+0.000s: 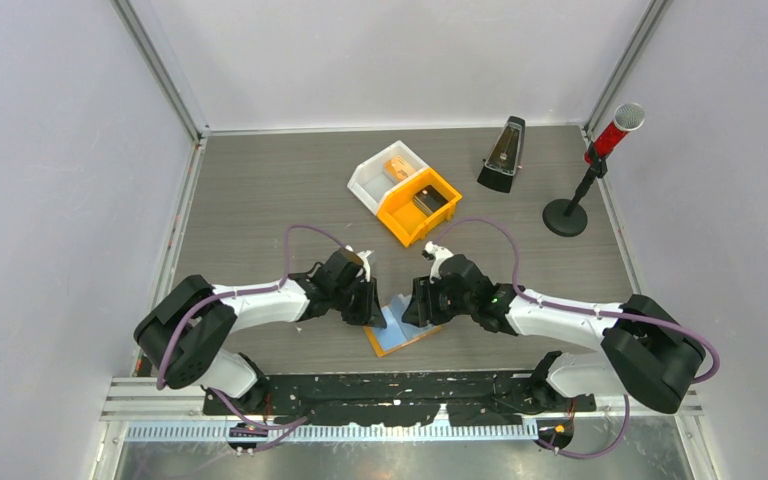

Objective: Take the credit cards out of the card holder
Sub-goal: Remove the credit card from the card holder.

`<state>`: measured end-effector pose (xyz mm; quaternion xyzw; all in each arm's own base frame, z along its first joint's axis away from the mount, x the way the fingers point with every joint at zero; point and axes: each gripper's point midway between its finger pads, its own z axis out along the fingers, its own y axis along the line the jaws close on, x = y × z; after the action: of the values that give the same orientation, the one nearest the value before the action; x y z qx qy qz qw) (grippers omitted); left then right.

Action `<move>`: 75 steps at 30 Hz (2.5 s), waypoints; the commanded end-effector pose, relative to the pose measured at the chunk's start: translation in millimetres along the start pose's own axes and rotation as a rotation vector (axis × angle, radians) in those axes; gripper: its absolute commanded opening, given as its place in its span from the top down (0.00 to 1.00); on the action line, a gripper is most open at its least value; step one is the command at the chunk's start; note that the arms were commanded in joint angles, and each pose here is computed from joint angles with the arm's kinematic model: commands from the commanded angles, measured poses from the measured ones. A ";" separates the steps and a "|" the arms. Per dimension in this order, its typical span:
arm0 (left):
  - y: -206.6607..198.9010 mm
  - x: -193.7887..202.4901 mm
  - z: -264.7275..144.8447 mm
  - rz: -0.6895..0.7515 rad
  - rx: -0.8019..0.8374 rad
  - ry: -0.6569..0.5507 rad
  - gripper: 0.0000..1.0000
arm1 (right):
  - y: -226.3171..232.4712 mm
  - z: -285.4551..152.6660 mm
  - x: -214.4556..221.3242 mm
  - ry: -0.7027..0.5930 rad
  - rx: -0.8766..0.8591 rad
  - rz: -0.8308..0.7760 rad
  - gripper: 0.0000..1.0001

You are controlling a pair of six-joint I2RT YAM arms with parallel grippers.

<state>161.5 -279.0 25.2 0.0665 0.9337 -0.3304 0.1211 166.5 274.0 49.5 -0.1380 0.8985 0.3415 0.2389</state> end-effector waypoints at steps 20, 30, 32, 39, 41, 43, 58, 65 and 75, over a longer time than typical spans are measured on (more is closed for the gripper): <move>-9.3 -16.4 -41.3 -0.040 -0.089 -0.112 0.75 | 57.7 -0.5 -9.7 -0.037 -0.220 0.024 0.51; -23.3 -26.5 -59.1 -0.044 -0.044 -0.178 0.75 | 65.9 21.7 6.1 0.003 -0.189 -0.020 0.51; -33.7 -28.6 -58.3 -0.041 0.010 -0.182 0.75 | 60.0 27.1 10.7 0.010 -0.173 -0.020 0.51; -45.2 -31.6 -44.8 -0.033 0.085 -0.173 0.76 | 48.0 28.7 14.0 0.006 -0.126 -0.034 0.51; -39.4 -28.4 -36.8 -0.040 0.074 -0.159 0.77 | 47.5 26.6 14.0 0.008 -0.121 -0.038 0.51; -31.0 -22.3 -28.1 -0.053 0.059 -0.137 0.78 | 49.9 22.2 10.4 -0.005 -0.125 -0.043 0.51; 5.4 -0.4 -7.4 -0.074 -0.036 -0.079 0.79 | 11.2 -12.7 -16.7 -0.117 0.048 -0.073 0.51; 5.2 -1.0 -8.3 -0.071 -0.036 -0.083 0.80 | -10.0 -10.2 -17.0 -0.112 0.103 -0.059 0.50; 4.9 -1.0 -7.7 -0.072 -0.035 -0.080 0.80 | -24.4 -1.0 -5.0 -0.068 0.139 -0.050 0.50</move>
<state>158.7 -269.0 29.5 0.0106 0.9374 -0.3204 0.1361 176.4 258.2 43.4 -0.1304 0.9078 0.2848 0.2789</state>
